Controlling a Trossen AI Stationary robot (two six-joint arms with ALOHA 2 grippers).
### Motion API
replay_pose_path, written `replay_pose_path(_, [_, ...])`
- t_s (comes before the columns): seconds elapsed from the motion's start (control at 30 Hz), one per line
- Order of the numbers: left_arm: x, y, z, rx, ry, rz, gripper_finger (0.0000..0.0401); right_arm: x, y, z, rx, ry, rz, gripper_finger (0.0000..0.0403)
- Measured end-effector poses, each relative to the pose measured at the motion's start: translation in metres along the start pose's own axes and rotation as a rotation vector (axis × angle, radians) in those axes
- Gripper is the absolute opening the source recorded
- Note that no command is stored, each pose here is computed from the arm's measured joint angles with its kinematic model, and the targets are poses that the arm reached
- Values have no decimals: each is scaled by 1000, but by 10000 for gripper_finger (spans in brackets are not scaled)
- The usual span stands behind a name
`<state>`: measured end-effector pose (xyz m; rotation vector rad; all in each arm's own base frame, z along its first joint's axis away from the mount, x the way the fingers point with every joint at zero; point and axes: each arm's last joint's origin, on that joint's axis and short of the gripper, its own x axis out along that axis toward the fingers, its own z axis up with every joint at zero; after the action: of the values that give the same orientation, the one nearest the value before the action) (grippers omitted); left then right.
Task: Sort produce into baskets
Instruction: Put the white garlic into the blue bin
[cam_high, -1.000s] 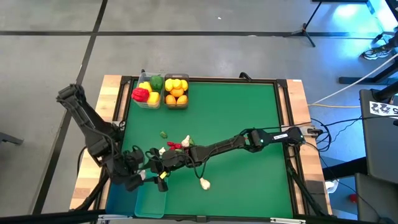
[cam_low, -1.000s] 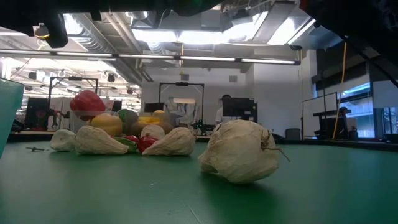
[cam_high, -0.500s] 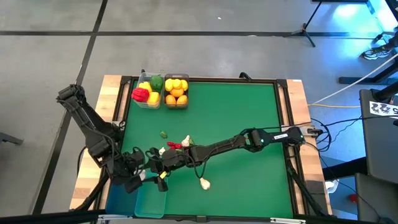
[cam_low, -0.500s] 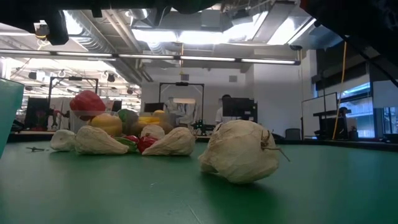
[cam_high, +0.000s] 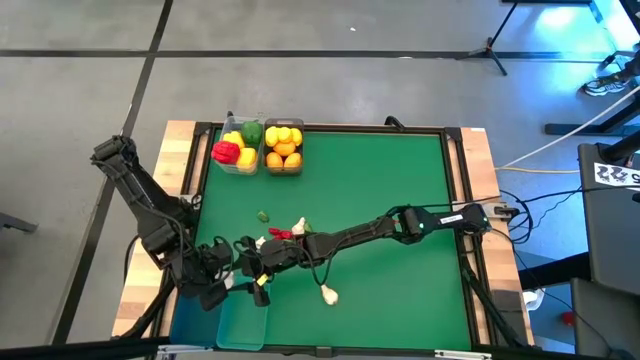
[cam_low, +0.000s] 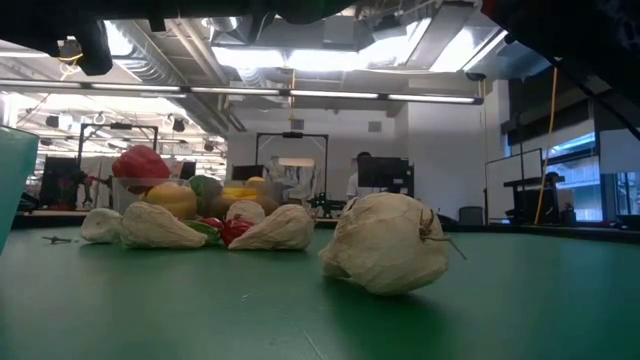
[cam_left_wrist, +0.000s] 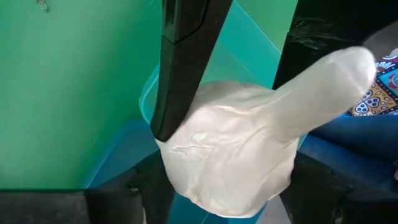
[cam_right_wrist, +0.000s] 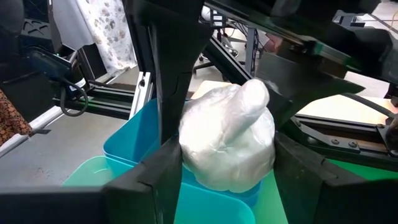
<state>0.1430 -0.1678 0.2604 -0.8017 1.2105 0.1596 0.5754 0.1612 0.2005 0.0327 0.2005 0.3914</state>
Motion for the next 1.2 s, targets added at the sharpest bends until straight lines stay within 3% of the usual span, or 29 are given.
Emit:
replay_pose_path(0.27, [0, 0, 0, 0, -1, -1, 211, 0, 0, 0, -2, 4, -3, 199])
replay_pose_path(0.7, [0, 0, 0, 1, -4, 0, 208, -1, 0, -1, 3, 33, -4, 201])
replay_pose_path(1.2, [0, 0, 0, 4, -4, 0, 201, -1, 0, -2, 7, 40, -5, 245])
